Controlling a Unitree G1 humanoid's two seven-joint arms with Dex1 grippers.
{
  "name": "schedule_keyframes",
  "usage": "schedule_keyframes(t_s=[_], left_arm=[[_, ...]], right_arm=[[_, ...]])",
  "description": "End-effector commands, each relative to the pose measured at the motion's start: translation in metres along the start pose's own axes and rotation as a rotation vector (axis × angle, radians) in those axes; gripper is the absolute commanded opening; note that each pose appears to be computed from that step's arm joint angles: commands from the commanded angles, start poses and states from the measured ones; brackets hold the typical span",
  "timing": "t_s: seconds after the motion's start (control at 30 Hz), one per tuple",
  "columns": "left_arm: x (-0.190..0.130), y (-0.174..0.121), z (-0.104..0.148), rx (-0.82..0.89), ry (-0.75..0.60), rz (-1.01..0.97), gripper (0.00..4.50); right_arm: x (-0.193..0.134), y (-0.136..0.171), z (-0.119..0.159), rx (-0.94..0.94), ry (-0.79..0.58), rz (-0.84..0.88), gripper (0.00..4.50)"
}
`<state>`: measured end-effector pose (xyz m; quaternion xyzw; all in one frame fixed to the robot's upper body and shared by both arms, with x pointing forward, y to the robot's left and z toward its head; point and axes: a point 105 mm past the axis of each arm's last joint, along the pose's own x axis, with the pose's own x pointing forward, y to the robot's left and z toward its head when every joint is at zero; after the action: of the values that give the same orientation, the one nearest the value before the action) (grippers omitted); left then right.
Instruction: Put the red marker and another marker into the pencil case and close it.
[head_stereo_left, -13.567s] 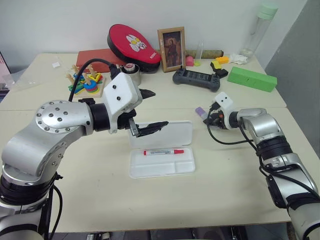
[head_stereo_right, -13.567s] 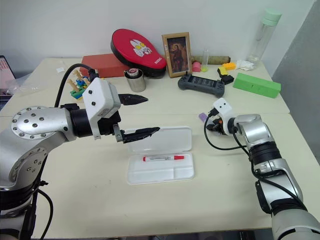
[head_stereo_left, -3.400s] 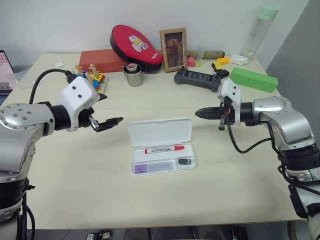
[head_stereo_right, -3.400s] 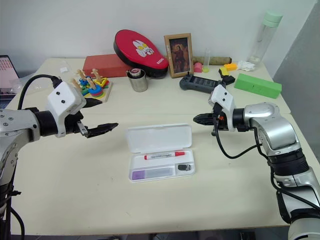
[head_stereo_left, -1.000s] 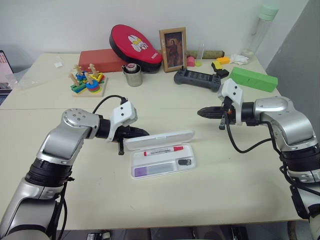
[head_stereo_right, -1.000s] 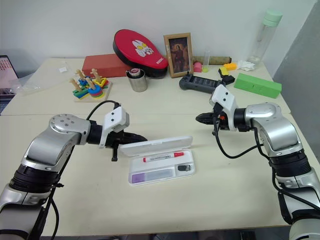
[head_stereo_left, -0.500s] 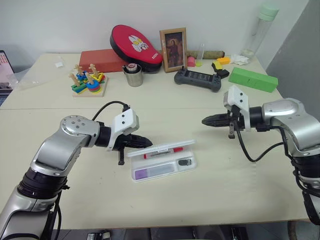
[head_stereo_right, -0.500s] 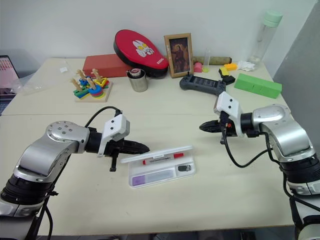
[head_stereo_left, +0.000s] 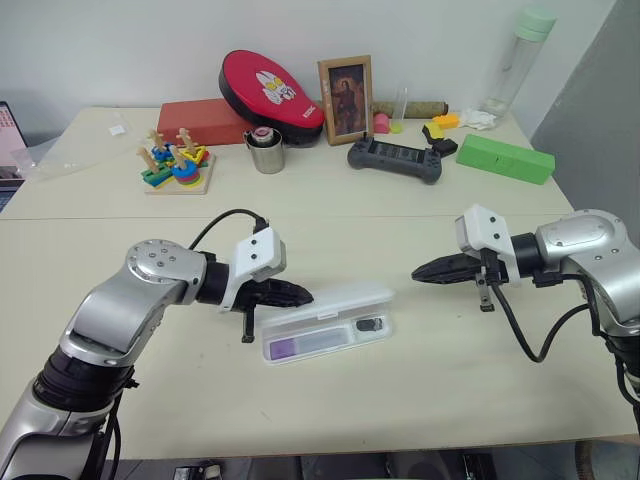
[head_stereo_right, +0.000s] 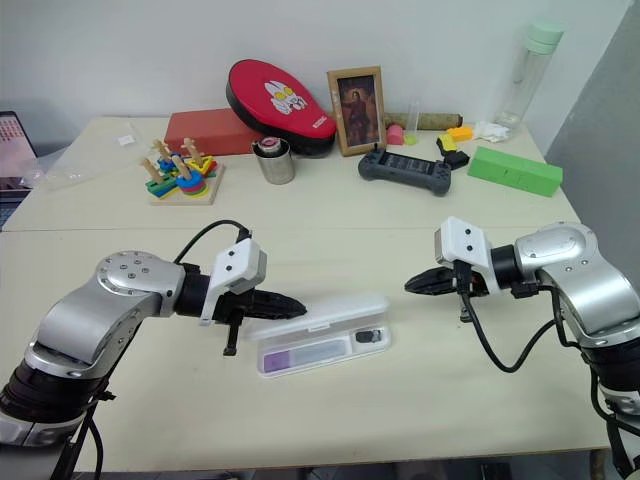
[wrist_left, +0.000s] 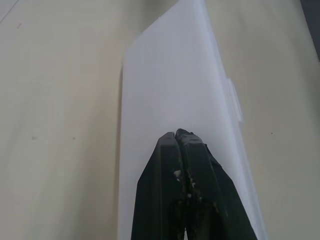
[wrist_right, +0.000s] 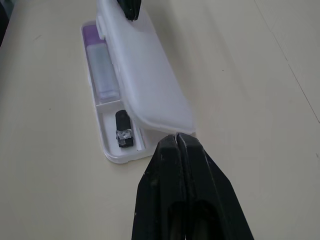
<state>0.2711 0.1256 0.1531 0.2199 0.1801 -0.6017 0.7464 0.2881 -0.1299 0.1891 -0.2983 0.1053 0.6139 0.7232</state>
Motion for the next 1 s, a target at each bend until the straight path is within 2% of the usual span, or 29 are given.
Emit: schedule_keyframes(t_s=[0.03,0.43,0.8,0.9,1.0], left_arm=[[0.007,-0.009,0.0,0.013,-0.002,-0.033,0.01],[0.026,-0.012,-0.016,0.032,0.04,-0.043,0.01],[0.037,-0.013,-0.036,0.119,0.135,-0.04,0.01],[0.037,-0.012,-0.035,0.127,0.129,-0.036,0.01],[0.034,-0.01,-0.022,0.09,0.057,-0.02,0.01]], right_arm=[[-0.003,0.003,0.01,-0.056,-0.007,0.004,0.0],[-0.005,0.016,-0.015,-0.111,0.116,0.056,0.0],[-0.003,0.013,-0.016,-0.097,0.107,0.035,0.0],[-0.003,0.013,-0.017,-0.097,0.105,0.033,0.0],[-0.003,0.012,-0.016,-0.088,0.096,0.028,0.0]])
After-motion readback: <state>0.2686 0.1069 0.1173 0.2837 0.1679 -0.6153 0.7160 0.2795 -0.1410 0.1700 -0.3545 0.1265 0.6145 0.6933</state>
